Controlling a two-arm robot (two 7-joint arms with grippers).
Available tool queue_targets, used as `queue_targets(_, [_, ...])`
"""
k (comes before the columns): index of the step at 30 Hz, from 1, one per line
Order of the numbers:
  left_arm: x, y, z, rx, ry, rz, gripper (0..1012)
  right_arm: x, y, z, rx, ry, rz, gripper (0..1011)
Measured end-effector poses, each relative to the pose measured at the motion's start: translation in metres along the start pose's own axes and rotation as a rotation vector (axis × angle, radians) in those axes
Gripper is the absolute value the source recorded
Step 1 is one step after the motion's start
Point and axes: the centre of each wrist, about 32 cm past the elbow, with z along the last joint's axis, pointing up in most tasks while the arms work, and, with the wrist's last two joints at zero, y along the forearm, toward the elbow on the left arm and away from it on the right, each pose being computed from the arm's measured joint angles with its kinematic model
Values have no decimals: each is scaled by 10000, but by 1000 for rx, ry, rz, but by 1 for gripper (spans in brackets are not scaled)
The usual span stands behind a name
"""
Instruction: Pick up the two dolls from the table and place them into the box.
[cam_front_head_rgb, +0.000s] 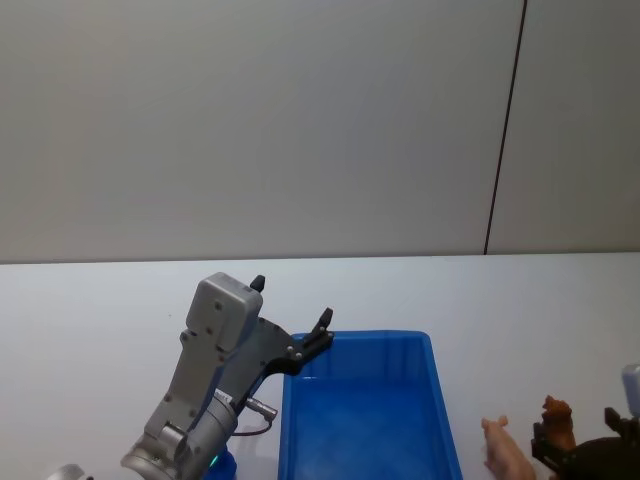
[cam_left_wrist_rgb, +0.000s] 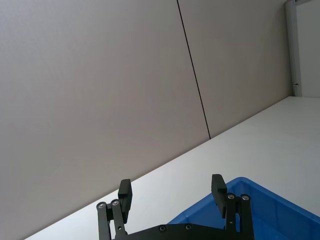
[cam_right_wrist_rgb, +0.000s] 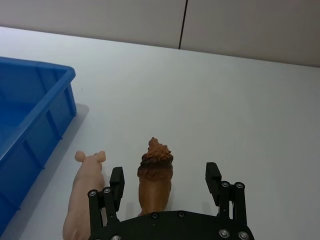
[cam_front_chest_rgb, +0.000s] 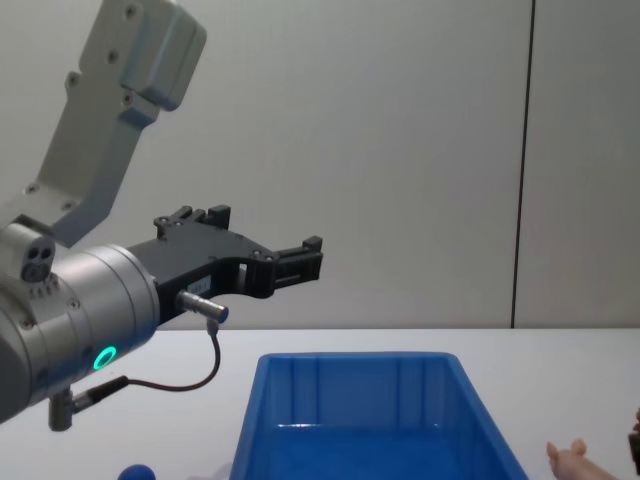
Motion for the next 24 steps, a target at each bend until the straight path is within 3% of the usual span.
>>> queue_targets(12, [0, 0, 0, 0, 0, 0, 1003, 9, 67, -103, -18, 4, 50, 994])
queue_targets(24, [0, 0, 0, 0, 0, 0, 1003, 6, 119, -184, -84, 32, 46, 704])
